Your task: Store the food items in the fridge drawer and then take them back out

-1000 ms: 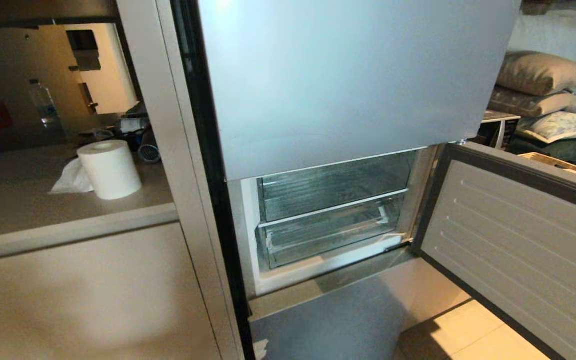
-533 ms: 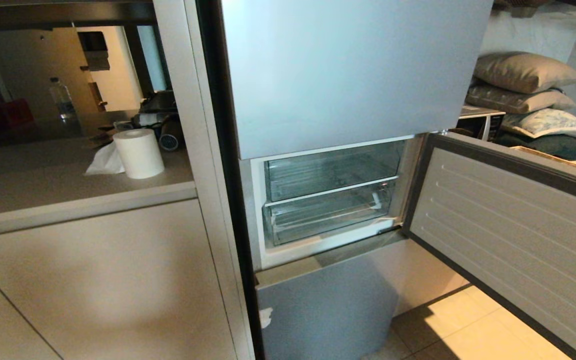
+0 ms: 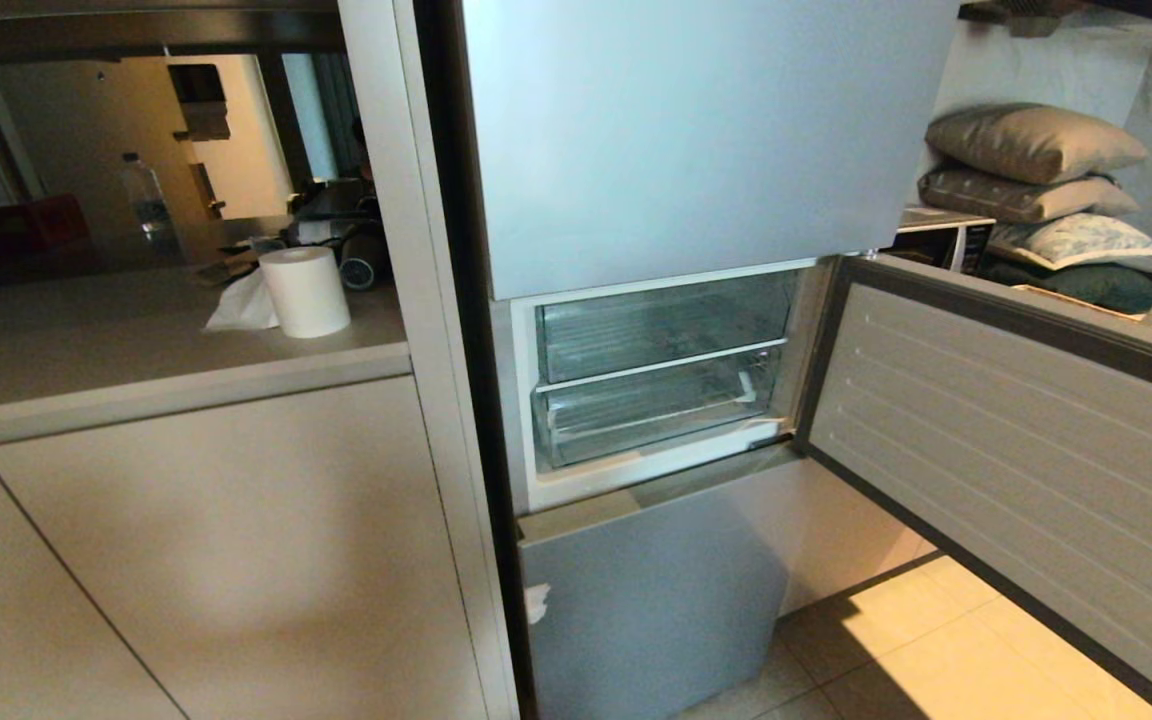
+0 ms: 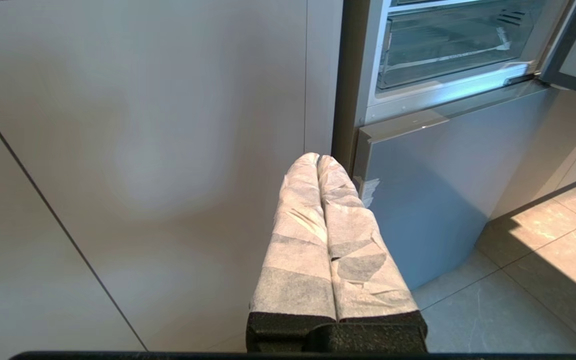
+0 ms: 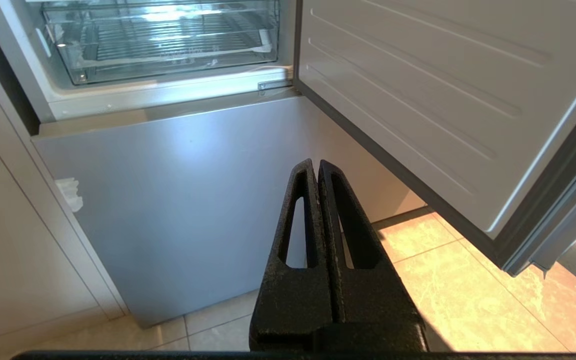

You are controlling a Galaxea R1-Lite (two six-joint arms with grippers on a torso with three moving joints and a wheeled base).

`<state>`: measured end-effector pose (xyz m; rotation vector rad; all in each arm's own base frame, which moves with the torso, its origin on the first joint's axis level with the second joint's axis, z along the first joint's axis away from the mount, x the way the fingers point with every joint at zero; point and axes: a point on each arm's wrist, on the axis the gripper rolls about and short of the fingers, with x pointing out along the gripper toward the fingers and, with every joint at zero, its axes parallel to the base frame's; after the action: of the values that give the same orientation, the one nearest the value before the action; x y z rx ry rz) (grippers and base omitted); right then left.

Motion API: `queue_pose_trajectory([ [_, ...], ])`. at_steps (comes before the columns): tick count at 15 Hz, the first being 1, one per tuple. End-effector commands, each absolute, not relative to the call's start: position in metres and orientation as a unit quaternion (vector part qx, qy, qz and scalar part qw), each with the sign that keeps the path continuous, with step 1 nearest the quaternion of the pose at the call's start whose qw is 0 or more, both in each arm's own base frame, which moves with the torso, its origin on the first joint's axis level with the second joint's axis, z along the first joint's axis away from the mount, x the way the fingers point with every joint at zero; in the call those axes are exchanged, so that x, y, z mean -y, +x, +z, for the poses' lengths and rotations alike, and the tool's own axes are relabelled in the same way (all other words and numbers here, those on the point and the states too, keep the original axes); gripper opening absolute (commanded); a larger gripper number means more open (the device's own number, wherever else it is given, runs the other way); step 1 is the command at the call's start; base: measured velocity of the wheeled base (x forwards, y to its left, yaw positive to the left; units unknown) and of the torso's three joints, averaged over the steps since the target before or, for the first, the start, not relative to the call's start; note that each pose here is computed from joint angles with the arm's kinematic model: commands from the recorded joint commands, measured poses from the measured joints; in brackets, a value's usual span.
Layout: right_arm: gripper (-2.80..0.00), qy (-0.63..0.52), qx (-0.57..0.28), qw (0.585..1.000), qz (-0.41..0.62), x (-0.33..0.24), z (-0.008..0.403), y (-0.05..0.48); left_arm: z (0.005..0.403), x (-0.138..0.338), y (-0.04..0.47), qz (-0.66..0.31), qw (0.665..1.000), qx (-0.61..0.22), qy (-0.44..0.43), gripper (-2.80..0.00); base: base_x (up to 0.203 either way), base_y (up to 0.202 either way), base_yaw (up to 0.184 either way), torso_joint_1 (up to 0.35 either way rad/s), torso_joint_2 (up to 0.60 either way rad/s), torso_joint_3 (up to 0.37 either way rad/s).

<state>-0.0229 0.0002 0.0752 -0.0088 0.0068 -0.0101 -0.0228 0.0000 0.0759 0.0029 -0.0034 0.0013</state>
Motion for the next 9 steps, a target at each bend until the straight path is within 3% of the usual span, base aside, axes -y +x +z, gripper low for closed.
queue_pose_trajectory([
  [1,-2.80,0.001,-0.002,1.000,-0.007,0.000,0.077,-0.023,0.076,0.000,-0.023,0.001,1.000,0.002,0.002,-2.80,0.000,0.000,0.000,0.000,0.00,0.000],
  [3,-2.80,0.010,0.006,1.000,-0.021,0.000,0.087,-0.025,0.076,0.000,-0.023,0.001,1.000,0.001,0.002,-2.80,0.000,0.000,0.000,0.000,0.00,0.000],
  [9,-2.80,0.160,-0.022,0.978,-0.135,0.005,0.187,0.012,0.076,0.000,-0.023,0.001,1.000,0.001,0.002,-2.80,0.000,0.000,0.000,0.000,0.00,0.000],
])
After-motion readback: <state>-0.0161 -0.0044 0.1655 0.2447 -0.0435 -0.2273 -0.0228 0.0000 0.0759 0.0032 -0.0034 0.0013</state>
